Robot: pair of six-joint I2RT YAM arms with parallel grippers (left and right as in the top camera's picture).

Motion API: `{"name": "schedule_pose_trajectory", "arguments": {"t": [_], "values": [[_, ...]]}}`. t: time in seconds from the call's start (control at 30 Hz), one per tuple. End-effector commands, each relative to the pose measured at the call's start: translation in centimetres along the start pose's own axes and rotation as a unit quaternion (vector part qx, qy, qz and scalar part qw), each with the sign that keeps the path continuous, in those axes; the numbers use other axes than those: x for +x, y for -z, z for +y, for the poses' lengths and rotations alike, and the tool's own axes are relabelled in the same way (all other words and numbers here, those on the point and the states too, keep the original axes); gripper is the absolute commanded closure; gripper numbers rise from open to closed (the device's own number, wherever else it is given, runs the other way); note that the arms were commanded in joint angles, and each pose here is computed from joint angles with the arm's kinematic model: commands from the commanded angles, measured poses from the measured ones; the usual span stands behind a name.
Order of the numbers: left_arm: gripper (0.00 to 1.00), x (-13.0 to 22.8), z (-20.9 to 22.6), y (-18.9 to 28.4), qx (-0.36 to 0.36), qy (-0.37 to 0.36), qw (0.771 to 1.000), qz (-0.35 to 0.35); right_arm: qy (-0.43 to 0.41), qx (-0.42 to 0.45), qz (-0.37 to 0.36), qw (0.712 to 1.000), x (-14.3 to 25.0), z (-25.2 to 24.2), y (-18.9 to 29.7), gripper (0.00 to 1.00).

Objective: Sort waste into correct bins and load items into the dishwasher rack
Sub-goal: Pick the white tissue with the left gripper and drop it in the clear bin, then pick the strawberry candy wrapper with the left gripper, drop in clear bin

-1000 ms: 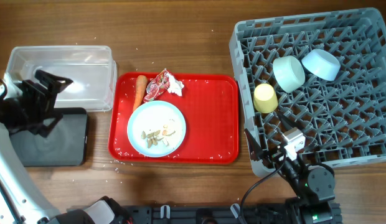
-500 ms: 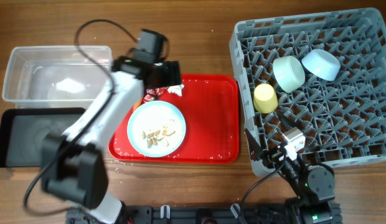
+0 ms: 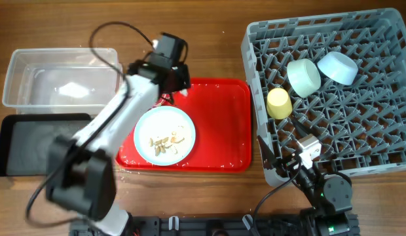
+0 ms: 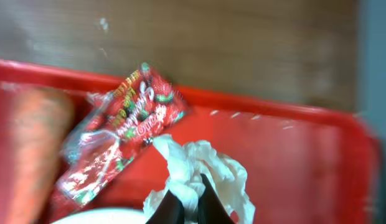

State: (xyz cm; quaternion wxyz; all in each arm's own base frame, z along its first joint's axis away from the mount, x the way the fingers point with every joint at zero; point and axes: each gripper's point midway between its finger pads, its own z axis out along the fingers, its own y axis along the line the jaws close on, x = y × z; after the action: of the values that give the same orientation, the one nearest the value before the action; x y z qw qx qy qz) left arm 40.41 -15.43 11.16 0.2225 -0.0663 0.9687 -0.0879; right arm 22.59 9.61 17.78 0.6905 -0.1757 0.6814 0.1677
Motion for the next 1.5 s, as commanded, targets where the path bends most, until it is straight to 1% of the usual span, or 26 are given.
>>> {"name": "schedule_pose_trajectory", "arguments": {"t": [0.0, 0.03, 0.07, 0.17, 0.23, 0.3, 0.33, 0.43, 0.47, 0.5, 0.57, 0.7, 0.73, 0.77, 0.8, 0.83, 0.9, 0.97, 1.03, 1.1, 1.13, 1.17, 1.2, 1.23, 1.33, 1.47], "values": [[0.96, -0.7, 8.1, 6.3, -0.116, 0.14, 0.983, -0.025, -0.006, 0.003, -0.003, 1.0, -0.1, -0.1, 0.0, 0.0], [0.96, 0.0, 10.8, 7.3, -0.159, 0.174, 0.972, -0.019, -0.006, 0.003, -0.003, 1.0, -0.1, -0.1, 0.0, 0.0], [0.96, 1.2, 14.9, 8.9, -0.224, 0.222, 0.949, -0.012, -0.006, 0.003, -0.003, 1.0, -0.1, -0.1, 0.0, 0.0], [0.96, 3.2, 21.8, 11.4, -0.329, 0.303, 0.894, -0.003, -0.006, 0.003, -0.003, 1.0, -0.1, -0.1, 0.0, 0.0], [0.96, 5.8, 26.1, 11.3, -0.339, 0.375, 0.862, 0.035, -0.006, 0.003, -0.003, 1.0, -0.1, -0.1, 0.0, 0.0], [0.96, 6.8, 28.4, 11.6, -0.348, 0.41, 0.842, 0.043, -0.006, 0.003, -0.003, 1.0, -0.1, -0.1, 0.0, 0.0], [0.96, 6.7, 28.8, 11.4, -0.332, 0.425, 0.841, 0.042, -0.006, 0.003, -0.003, 1.0, -0.1, -0.1, 0.0, 0.0], [0.96, 3.2, 28.0, 9.7, -0.232, 0.396, 0.888, 0.013, -0.006, 0.003, -0.003, 1.0, -0.1, -0.1, 0.0, 0.0], [0.96, 1.3, 27.2, 9.1, -0.189, 0.373, 0.908, -0.009, -0.006, 0.003, -0.003, 1.0, -0.1, -0.1, 0.0, 0.0], [0.96, -0.3, 26.8, 8.8, -0.164, 0.356, 0.92, -0.031, -0.006, 0.003, -0.003, 1.0, -0.1, -0.1, 0.0, 0.0], [0.96, -2.5, 25.7, 8.4, -0.118, 0.35, 0.927, -0.062, -0.006, 0.003, -0.003, 1.0, -0.1, -0.1, 0.0, 0.0], [0.94, -5.0, 26.0, 7.5, -0.105, 0.342, 0.928, -0.103, -0.006, 0.003, -0.003, 1.0, -0.1, -0.1, 0.0, 0.0], [0.74, -5.4, 26.2, 6.9, -0.105, 0.341, 0.928, -0.106, -0.006, 0.003, -0.003, 1.0, -0.1, -0.1, 0.0, 0.0], [0.44, -5.2, 26.4, 5.8, -0.107, 0.343, 0.928, -0.096, -0.006, 0.003, -0.003, 1.0, -0.1, -0.1, 0.0, 0.0], [0.3, -4.9, 26.3, 5.0, -0.102, 0.344, 0.93, -0.083, -0.006, 0.003, -0.003, 1.0, -0.1, -0.1, 0.0, 0.0], [0.26, -4.5, 24.9, 4.1, -0.074, 0.34, 0.935, -0.061, -0.006, 0.003, -0.003, 1.0, -0.1, -0.1, 0.0, 0.0], [0.25, -5.0, 21.7, 4.0, -0.015, 0.301, 0.952, -0.049, -0.006, 0.003, -0.003, 1.0, -0.1, -0.1, 0.0, 0.0], [0.21, -5.9, 18.1, 4.5, 0.005, 0.236, 0.97, -0.055, -0.006, 0.003, -0.003, 1.0, -0.1, -0.1, 0.0, 0.0], [0.21, -6.1, 14.6, 4.4, 0.005, 0.166, 0.984, -0.058, -0.006, 0.003, -0.003, 1.0, -0.1, -0.1, 0.0, 0.0], [0.18, -5.1, 11.1, 3.2, -0.044, 0.066, 0.995, -0.058, -0.006, 0.003, -0.003, 1.0, -0.1, -0.1, 0.0, 0.0], [0.14, -4.6, 10.0, 2.7, -0.064, 0.043, 0.995, -0.058, -0.006, 0.003, -0.003, 1.0, -0.1, -0.1, 0.0, 0.0], [0.13, -4.2, 9.2, 2.1, -0.083, 0.025, 0.995, -0.059, -0.006, 0.003, -0.003, 1.0, -0.1, -0.1, 0.0, 0.0], [0.13, -3.6, 8.4, 1.4, -0.106, 0.004, 0.993, -0.058, -0.006, 0.003, -0.003, 1.0, -0.1, -0.1, 0.0, 0.0], [0.21, -2.0, 5.5, -0.1, -0.099, -0.031, 0.994, -0.042, -0.006, 0.003, -0.003, 1.0, -0.1, -0.1, 0.0, 0.0], [0.25, -2.1, 5.1, 0.2, -0.094, -0.025, 0.994, -0.047, -0.006, 0.003, -0.003, 1.0, -0.1, -0.1, 0.0, 0.0], [0.37, -2.7, 5.8, 2.3, -0.096, -0.011, 0.993, -0.063, -0.006, 0.003, -0.003, 1.0, -0.1, -0.1, 0.0, 0.0]]}}
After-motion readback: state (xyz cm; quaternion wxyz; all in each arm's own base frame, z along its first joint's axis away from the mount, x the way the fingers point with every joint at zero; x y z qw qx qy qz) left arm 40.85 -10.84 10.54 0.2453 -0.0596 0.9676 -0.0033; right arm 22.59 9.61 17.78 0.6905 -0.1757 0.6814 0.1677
